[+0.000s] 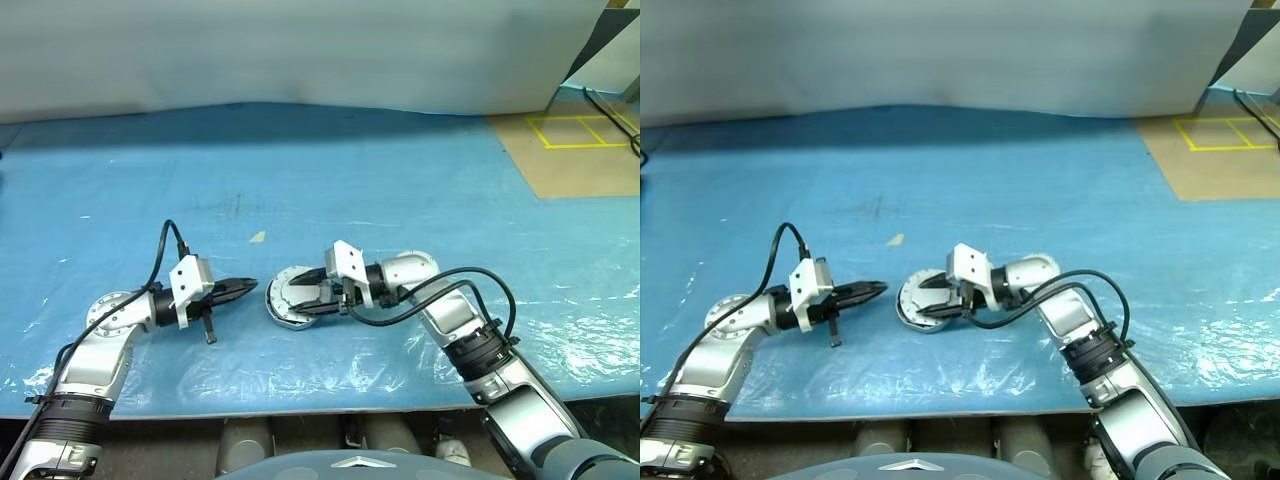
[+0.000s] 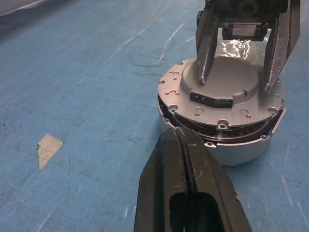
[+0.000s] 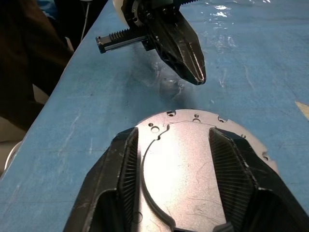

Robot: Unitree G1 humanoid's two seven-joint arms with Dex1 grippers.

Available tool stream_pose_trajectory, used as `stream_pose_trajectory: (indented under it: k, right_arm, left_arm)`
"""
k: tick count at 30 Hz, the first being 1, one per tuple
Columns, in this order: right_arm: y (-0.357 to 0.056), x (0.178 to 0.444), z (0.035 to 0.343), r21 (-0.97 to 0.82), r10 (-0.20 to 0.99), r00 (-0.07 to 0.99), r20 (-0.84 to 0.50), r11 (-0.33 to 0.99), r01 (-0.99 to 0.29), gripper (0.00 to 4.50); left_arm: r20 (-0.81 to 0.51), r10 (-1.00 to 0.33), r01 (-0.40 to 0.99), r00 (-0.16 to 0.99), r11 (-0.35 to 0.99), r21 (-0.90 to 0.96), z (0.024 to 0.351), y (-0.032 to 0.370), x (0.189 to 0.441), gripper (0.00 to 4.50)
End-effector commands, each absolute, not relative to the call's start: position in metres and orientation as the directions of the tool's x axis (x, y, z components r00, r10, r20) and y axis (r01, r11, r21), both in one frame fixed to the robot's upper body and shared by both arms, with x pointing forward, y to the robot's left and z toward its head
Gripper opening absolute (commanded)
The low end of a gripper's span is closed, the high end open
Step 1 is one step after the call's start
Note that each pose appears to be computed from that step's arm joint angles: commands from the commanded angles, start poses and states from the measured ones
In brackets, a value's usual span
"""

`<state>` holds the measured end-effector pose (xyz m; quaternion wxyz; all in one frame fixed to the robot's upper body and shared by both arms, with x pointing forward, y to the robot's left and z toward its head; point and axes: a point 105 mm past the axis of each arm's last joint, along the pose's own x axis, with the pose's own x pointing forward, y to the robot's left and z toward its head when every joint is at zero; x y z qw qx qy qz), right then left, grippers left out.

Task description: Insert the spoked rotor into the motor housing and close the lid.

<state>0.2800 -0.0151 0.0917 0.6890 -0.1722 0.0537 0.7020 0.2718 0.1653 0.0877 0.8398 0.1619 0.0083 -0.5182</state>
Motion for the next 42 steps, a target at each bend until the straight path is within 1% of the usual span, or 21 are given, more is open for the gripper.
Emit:
stream_pose_trajectory:
  k: [1,4,17,18,19,21,22,26,28,31,39,42]
  right_arm:
    - [-0.014,0.286,0.108,-0.203,0.96,0.024,-0.28,-0.035,-0.978,3.49]
    - [-0.012,0.289,0.107,-0.218,0.957,0.033,-0.289,-0.032,-0.975,4.38]
    - [-0.007,0.29,0.092,-0.179,0.942,0.009,-0.334,-0.054,-0.982,4.38]
    - [-0.007,0.29,0.092,-0.176,0.941,0.007,-0.338,-0.056,-0.983,4.0]
    - [-0.007,0.29,0.091,-0.174,0.94,0.005,-0.341,-0.058,-0.983,3.77]
    - [-0.008,0.288,0.09,-0.171,0.939,0.003,-0.344,-0.06,-0.983,3.13]
    - [-0.008,0.288,0.091,-0.169,0.939,0.001,-0.343,-0.06,-0.984,2.98]
    - [-0.011,0.285,0.094,-0.171,0.94,-0.002,-0.34,-0.064,-0.983,2.99]
    - [-0.01,0.283,0.101,-0.174,0.947,-0.004,-0.321,-0.063,-0.983,2.99]
    - [-0.008,0.285,0.107,-0.191,0.948,0.021,-0.318,-0.043,-0.981,2.99]
    - [-0.001,0.289,0.109,-0.217,0.938,0.044,-0.345,-0.034,-0.975,2.99]
    - [0.002,0.294,0.105,-0.204,0.934,0.061,-0.353,-0.013,-0.979,2.99]
  left_arm:
    - [-0.16,-0.871,0.866,0.464,0.408,0.288,0.095,0.165,0.273,0.0]
    - [-0.16,-0.872,0.867,0.463,0.407,0.287,0.096,0.166,0.273,0.0]
    - [-0.165,-0.869,0.865,0.466,0.408,0.292,0.099,0.168,0.27,0.0]
    - [-0.165,-0.869,0.865,0.466,0.409,0.292,0.099,0.168,0.27,0.0]
    - [-0.165,-0.869,0.865,0.467,0.409,0.292,0.099,0.169,0.27,0.0]
    - [-0.166,-0.868,0.864,0.468,0.41,0.291,0.098,0.17,0.27,0.0]
    - [-0.167,-0.868,0.865,0.468,0.411,0.289,0.097,0.171,0.27,0.0]
    - [-0.169,-0.866,0.864,0.47,0.413,0.287,0.095,0.172,0.272,0.0]
    - [-0.169,-0.866,0.864,0.47,0.413,0.287,0.094,0.171,0.273,0.0]
    - [-0.17,-0.866,0.864,0.47,0.413,0.287,0.093,0.17,0.274,0.0]
    - [-0.169,-0.863,0.862,0.475,0.419,0.286,0.089,0.168,0.274,0.0]
    - [-0.17,-0.862,0.861,0.477,0.42,0.289,0.089,0.168,0.273,0.0]
